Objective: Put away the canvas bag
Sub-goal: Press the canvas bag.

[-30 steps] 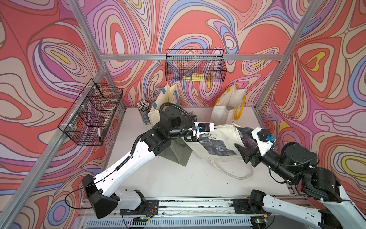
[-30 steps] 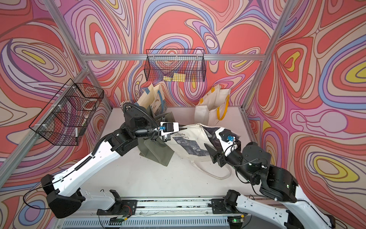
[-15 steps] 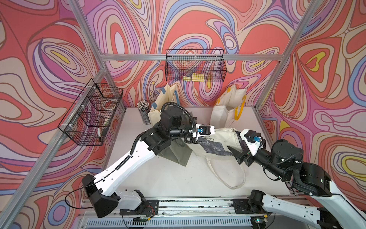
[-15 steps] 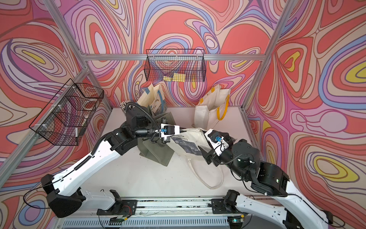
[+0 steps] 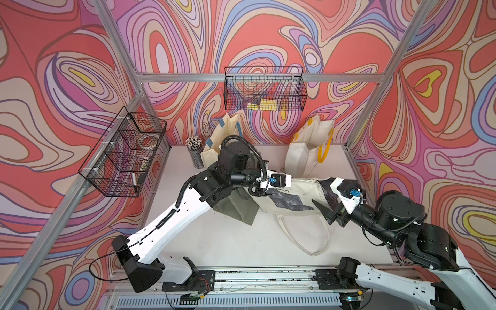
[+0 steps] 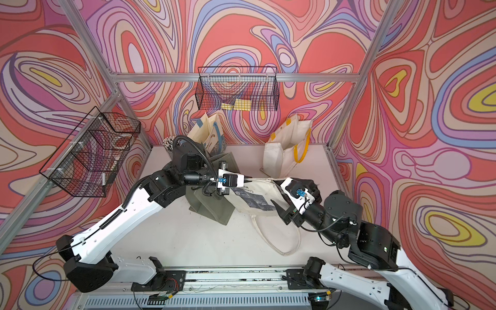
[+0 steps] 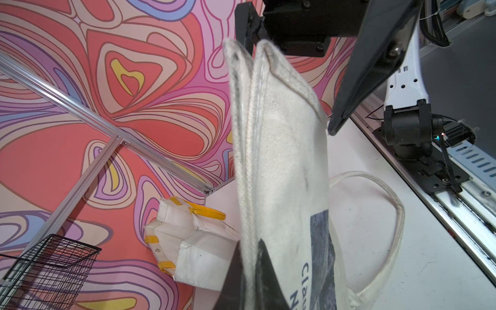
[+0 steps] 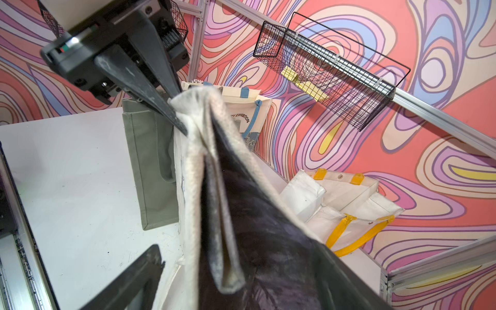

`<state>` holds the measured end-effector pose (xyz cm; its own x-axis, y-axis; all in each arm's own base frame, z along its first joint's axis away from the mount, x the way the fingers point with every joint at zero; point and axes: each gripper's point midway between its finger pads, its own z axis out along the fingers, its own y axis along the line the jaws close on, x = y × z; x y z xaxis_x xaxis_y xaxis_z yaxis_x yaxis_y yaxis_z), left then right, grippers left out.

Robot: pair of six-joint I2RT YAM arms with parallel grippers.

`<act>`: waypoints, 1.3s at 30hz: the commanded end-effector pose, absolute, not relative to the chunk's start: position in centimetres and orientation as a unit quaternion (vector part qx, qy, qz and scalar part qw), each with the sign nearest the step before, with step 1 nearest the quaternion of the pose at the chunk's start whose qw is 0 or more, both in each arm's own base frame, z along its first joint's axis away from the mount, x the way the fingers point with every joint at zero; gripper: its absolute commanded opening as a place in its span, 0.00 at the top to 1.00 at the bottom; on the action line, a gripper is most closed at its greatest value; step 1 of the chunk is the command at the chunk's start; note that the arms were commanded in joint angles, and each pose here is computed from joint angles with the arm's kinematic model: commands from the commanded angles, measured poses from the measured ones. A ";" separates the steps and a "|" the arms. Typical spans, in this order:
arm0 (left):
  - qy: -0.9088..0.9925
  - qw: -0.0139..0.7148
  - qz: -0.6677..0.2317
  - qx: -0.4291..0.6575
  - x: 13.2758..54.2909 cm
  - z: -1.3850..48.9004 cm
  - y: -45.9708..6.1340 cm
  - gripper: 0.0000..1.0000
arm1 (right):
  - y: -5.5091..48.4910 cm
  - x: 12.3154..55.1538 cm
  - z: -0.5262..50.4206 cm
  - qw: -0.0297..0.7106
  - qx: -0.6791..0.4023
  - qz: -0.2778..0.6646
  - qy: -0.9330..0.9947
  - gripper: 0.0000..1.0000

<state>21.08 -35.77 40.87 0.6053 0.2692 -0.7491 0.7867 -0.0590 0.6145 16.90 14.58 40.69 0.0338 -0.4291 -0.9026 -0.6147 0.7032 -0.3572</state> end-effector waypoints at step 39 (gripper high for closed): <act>0.345 0.561 -0.252 0.709 19.9 43.1 -36.0 1.00 | 16.6 16.4 39.4 0.608 -0.427 0.090 0.663 0.91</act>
